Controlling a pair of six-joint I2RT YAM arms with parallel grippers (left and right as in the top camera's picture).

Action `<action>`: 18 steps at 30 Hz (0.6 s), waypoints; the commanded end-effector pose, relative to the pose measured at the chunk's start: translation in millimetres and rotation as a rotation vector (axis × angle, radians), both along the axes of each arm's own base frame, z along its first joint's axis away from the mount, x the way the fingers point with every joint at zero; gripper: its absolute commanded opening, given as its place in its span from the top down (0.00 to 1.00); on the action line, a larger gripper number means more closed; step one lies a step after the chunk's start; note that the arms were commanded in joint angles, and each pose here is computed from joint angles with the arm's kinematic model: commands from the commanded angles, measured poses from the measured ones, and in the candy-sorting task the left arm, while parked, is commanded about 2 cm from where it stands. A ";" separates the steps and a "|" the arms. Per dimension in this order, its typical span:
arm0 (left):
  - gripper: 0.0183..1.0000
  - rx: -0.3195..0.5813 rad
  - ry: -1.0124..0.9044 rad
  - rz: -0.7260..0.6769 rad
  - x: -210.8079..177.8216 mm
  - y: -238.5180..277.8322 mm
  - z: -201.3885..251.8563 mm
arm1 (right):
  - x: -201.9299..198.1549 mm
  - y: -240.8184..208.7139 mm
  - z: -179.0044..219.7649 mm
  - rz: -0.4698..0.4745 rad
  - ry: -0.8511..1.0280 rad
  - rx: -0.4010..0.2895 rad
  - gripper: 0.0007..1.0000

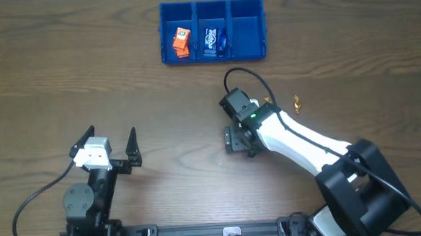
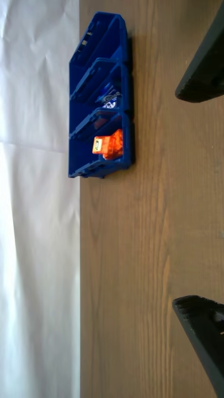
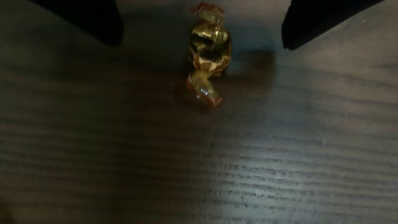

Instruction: Sort Candies Into Trays

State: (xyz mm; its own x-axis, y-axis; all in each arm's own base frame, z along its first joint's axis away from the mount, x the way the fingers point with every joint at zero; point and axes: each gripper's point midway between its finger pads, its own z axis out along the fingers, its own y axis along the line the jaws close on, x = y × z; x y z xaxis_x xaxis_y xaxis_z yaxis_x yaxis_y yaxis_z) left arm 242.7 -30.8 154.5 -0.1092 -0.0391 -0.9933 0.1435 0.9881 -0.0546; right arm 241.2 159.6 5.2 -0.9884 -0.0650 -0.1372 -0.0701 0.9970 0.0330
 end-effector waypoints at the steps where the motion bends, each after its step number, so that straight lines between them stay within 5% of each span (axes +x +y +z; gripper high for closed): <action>1: 0.00 0.003 0.046 -0.015 -1.0 -2.1 -16.1 | 7.2 -8.9 -3.3 0.041 -0.034 -0.055 0.19; 9: 0.00 0.003 0.046 -0.015 -1.0 -2.1 -16.1 | 10.9 -7.2 -16.7 0.050 -0.029 -0.070 0.31; 18: 0.00 0.003 0.046 -0.015 -1.0 -2.1 -16.1 | 10.2 -3.0 -16.9 0.053 -0.022 -0.048 0.65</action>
